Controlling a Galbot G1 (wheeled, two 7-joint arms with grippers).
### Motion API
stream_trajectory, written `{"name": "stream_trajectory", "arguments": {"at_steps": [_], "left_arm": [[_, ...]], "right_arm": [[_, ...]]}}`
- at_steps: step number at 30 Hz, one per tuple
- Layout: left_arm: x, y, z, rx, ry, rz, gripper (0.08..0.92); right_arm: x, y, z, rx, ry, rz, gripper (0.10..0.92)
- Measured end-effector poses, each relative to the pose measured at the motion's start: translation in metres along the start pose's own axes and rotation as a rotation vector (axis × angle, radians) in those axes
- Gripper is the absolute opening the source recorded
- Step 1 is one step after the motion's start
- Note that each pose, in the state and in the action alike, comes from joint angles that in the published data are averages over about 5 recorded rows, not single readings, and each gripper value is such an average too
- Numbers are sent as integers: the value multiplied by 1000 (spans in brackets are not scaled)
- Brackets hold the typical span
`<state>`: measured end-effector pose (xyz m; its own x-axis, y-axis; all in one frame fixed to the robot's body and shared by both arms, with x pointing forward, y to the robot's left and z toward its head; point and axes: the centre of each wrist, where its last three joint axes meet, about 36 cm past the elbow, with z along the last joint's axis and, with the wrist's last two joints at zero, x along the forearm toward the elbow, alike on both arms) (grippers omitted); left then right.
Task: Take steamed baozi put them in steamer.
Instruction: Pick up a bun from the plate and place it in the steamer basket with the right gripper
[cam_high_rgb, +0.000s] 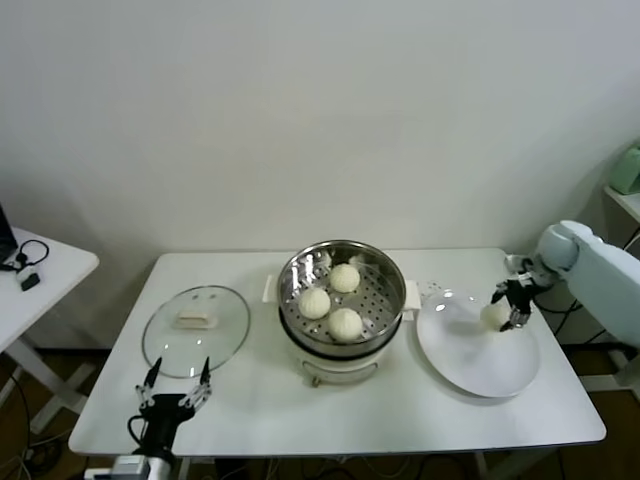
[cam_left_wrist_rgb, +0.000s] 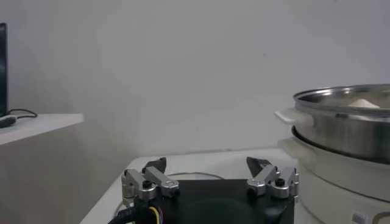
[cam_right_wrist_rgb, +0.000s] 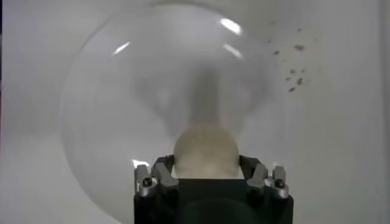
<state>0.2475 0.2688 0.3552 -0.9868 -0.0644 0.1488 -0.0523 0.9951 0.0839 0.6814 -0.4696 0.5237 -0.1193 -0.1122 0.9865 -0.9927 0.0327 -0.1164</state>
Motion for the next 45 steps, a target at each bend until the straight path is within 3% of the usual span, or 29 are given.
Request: {"name": "stream_trajectory", "arguments": {"at_steps": [13,19,31,45], "left_arm": [[3,-6,-6,-20,-14,28,823],[7,-10,-7,-28,-15,42,823],[15,-9,-8,-39,-22,45,823],[17,-7,-5,-38,-17,39,823]], "right_arm": [[125,-51,-104,23,-158,82,712],[151,-56,-161,41,-219,65,712],[131,-40,-250,90,-242,-33,712],[78,-24,-276,104,-219,-113,712]]}}
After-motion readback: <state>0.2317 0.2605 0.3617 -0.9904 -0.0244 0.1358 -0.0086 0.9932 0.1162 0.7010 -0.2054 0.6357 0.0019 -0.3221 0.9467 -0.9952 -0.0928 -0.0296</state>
